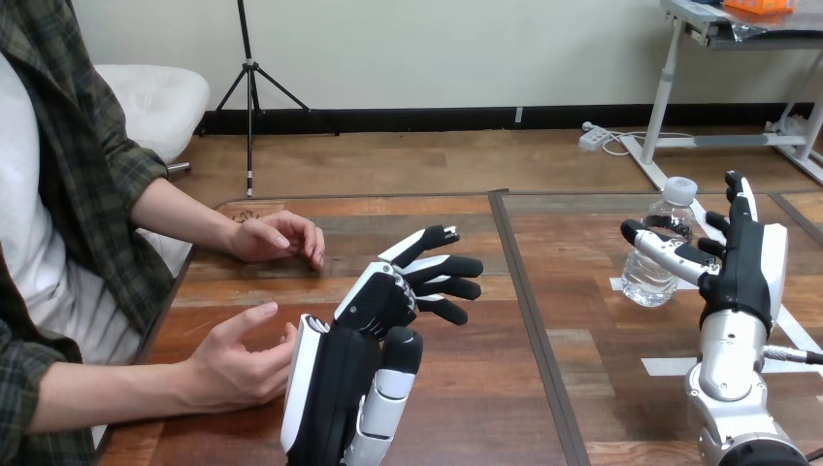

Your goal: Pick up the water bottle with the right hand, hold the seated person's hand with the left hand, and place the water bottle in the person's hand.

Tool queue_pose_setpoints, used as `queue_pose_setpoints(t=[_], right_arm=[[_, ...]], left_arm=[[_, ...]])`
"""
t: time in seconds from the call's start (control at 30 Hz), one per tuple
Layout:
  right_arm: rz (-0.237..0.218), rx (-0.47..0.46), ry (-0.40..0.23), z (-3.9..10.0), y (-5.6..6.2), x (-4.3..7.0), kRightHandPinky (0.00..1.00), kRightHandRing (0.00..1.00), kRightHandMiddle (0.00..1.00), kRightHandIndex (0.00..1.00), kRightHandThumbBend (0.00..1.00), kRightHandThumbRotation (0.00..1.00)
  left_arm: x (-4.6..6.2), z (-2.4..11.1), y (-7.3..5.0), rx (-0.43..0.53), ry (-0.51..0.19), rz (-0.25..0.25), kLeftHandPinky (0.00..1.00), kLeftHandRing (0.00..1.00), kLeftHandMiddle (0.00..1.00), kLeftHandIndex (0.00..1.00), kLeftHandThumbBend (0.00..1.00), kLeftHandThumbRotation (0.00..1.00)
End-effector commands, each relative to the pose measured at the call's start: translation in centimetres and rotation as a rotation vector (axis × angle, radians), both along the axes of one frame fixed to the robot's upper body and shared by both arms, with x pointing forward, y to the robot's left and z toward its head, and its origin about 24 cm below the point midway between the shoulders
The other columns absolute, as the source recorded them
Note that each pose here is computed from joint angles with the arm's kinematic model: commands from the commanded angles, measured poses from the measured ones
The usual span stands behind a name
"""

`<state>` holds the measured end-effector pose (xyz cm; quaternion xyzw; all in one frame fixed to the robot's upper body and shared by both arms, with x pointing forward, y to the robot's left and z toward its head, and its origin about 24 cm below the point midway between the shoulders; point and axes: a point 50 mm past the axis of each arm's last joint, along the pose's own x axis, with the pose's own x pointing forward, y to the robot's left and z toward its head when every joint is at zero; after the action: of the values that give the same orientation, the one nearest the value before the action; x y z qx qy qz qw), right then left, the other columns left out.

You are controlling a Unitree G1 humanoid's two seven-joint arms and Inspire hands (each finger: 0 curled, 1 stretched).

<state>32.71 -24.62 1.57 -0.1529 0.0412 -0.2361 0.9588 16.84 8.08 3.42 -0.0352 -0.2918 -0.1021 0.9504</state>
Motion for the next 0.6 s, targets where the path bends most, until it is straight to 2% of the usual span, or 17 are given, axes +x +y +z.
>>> queue_pose_setpoints(t=[0.0,0.07,0.1,0.23,0.37,0.57], right_arm=[[0.019,-0.008,-0.116,3.92,0.1,2.49,0.68,0.8,0.96,0.94,0.75,0.0],[0.023,-0.016,-0.111,3.93,0.08,2.52,0.68,0.8,0.96,0.94,0.75,0.0],[0.024,-0.017,-0.107,3.93,0.08,2.54,0.74,0.84,0.96,0.94,0.75,0.0],[0.032,-0.022,-0.102,3.97,0.09,2.6,0.8,0.89,0.96,0.94,0.75,0.0],[0.041,-0.054,-0.08,4.04,0.1,2.74,0.8,0.89,0.96,0.94,0.74,0.0],[0.046,-0.06,-0.08,4.17,0.15,2.84,0.85,0.92,0.96,0.94,0.74,0.0]], left_arm=[[-0.56,0.02,-0.49,-0.032,0.007,0.005,0.52,0.63,0.69,0.78,0.56,1.0],[-0.57,0.01,-0.48,-0.034,0.009,0.006,0.52,0.63,0.68,0.78,0.56,1.0],[-0.6,-0.02,-0.47,-0.036,0.014,0.006,0.52,0.63,0.68,0.78,0.57,1.0],[-0.57,0.01,-0.43,-0.03,0.01,0.012,0.52,0.63,0.68,0.78,0.57,1.0],[-0.58,0.03,-0.39,-0.032,0.008,0.012,0.52,0.63,0.68,0.78,0.56,1.0],[-0.57,0.1,-0.34,-0.03,0.006,0.017,0.52,0.63,0.68,0.78,0.57,1.0]])
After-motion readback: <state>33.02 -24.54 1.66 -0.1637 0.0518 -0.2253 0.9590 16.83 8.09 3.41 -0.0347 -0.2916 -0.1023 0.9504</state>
